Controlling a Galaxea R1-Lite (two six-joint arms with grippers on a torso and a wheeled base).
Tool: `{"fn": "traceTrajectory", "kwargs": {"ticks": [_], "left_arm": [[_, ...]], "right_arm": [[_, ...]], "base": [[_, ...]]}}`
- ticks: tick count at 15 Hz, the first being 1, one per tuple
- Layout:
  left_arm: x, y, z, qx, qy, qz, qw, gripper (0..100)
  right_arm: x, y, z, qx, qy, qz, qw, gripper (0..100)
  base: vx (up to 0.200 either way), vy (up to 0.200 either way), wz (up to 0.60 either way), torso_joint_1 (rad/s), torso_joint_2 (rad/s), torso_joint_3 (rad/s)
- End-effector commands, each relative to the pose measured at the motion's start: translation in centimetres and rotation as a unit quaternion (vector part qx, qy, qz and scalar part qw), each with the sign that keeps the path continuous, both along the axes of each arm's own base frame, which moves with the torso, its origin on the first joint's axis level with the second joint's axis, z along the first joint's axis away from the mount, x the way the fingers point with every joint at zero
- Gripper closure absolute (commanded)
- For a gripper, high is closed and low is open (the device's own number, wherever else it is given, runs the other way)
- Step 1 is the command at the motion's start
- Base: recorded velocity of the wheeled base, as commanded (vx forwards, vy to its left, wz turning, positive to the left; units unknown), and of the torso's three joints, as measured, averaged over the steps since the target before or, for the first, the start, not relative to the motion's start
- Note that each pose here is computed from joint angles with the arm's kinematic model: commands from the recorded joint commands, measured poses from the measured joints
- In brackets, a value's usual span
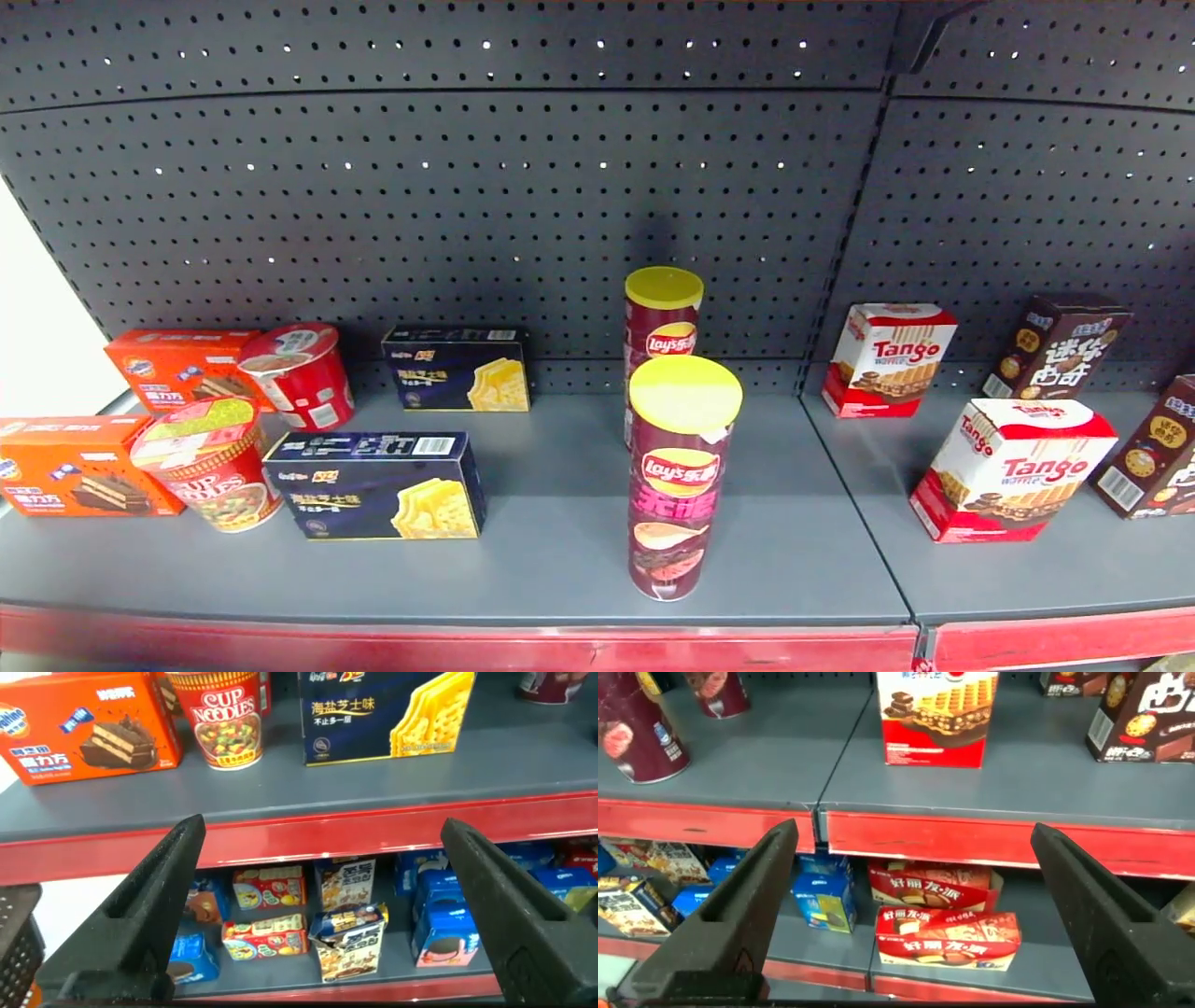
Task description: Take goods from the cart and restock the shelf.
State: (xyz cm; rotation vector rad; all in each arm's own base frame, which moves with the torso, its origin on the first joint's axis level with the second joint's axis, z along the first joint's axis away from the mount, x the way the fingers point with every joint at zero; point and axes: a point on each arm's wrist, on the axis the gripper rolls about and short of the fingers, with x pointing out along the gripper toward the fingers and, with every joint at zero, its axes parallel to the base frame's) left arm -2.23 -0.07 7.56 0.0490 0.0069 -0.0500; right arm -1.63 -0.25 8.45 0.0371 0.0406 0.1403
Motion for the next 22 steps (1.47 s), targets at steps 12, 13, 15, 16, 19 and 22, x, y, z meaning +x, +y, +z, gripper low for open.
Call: {"fn": "traceTrajectory", "kwargs": {"ticks": [12, 13, 15, 16, 19, 22], "left_arm": [[0.0, 0.03, 0.01, -0.001, 0.0, 0.008, 1.0, 0], [0.0, 0.02, 0.01, -0.001, 0.0, 0.006, 1.0, 0], [0.0, 0.02, 0.01, -0.002, 0.0, 0.006, 1.0, 0], [0.0, 0.03, 0.01, -0.002, 0.0, 0.007, 1.0, 0], [0.0, 0.02, 0.01, -0.002, 0.0, 0.005, 1.0, 0], [0.0, 0.02, 0.01, -0.002, 0.0, 0.006, 1.0, 0]], "right_arm": [[0.02, 0.0, 0.03, 0.001, 0.0, 0.0, 1.0, 0], [0.02, 0.0, 0.03, 0.001, 0.0, 0.0, 1.0, 0], [0.02, 0.0, 0.03, 0.001, 0.0, 0.0, 1.0, 0], [0.02, 0.0, 0.03, 0.001, 0.0, 0.0, 1.0, 0], [0.02, 0.0, 0.01, 0.001, 0.001, 0.0, 1.0, 0], [0.02, 0.0, 0.03, 0.001, 0.0, 0.0, 1.0, 0]], "base": [[0.0, -0.05, 0.0, 0.001, 0.0, 0.001], [0.0, -0.2, 0.0, 0.007, 0.0, -0.002], [0.0, 0.0, 0.0, 0.0, 0.0, 0.0], [0.0, 0.0, 0.0, 0.0, 0.0, 0.0], [0.0, 0.0, 0.0, 0.0, 0.0, 0.0], [0.0, 0.0, 0.0, 0.0, 0.0, 0.0]]}}
